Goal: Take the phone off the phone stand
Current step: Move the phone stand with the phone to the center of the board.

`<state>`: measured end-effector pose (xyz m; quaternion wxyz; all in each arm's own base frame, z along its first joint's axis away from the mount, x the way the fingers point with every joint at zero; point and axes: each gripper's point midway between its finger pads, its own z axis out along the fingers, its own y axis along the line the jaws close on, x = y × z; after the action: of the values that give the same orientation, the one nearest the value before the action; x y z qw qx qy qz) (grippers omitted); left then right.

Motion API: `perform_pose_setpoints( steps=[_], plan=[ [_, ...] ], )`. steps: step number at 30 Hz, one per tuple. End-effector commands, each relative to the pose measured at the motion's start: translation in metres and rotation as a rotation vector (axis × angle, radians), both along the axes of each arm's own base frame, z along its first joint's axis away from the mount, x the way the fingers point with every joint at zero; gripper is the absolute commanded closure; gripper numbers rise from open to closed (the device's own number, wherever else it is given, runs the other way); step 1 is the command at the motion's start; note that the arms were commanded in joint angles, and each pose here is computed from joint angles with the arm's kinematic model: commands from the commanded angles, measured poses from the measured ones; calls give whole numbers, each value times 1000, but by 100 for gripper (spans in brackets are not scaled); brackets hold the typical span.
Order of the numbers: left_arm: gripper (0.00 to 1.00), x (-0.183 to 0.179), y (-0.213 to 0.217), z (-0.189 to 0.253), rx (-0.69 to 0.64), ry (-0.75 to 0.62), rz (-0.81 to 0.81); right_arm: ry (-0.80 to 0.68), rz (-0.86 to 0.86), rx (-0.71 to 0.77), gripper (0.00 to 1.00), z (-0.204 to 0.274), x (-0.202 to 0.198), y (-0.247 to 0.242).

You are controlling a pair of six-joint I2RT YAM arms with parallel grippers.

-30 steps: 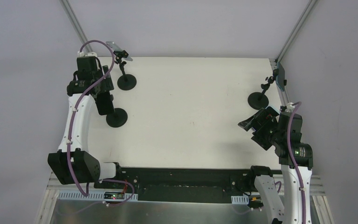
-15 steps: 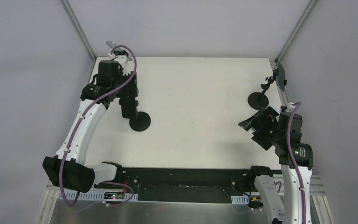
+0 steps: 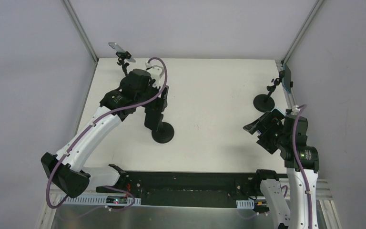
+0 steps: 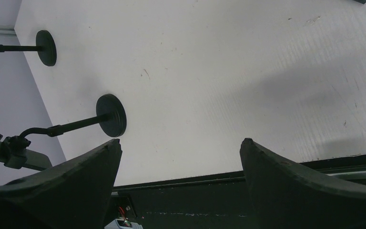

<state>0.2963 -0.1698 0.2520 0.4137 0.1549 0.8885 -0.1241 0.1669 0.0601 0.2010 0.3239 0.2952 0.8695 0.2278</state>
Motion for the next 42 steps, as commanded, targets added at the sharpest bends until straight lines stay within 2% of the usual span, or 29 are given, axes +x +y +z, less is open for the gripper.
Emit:
perform_pose_setpoints(
  steps=[1,6,8,14,18,19,20,22,35,42],
  plan=[
    [79,-20,-37,36,-93,-125,-167,-37,20,11,1,6,4,4],
    [77,-52,-65,38,-84,-178,-332,-45,23,13,1,8,3,4],
    [73,-59,-68,37,-87,-196,-361,-49,18,10,1,8,2,3],
    [36,-63,-62,30,-77,-221,-368,-45,12,8,1,7,2,2],
    [24,-67,-64,28,-76,-221,-404,-39,7,7,1,6,3,2],
    [14,-68,-65,28,-78,-220,-413,-39,8,7,1,6,3,2],
    [8,-69,-66,29,-82,-220,-421,-37,9,7,1,6,3,2],
    [4,-71,-68,29,-88,-217,-440,-37,8,8,1,6,3,2],
    [1,-84,-78,25,-97,-203,-552,-34,17,3,1,6,2,2],
    [7,-90,-72,9,-66,-168,-562,-32,19,4,1,5,1,3]
  ],
)
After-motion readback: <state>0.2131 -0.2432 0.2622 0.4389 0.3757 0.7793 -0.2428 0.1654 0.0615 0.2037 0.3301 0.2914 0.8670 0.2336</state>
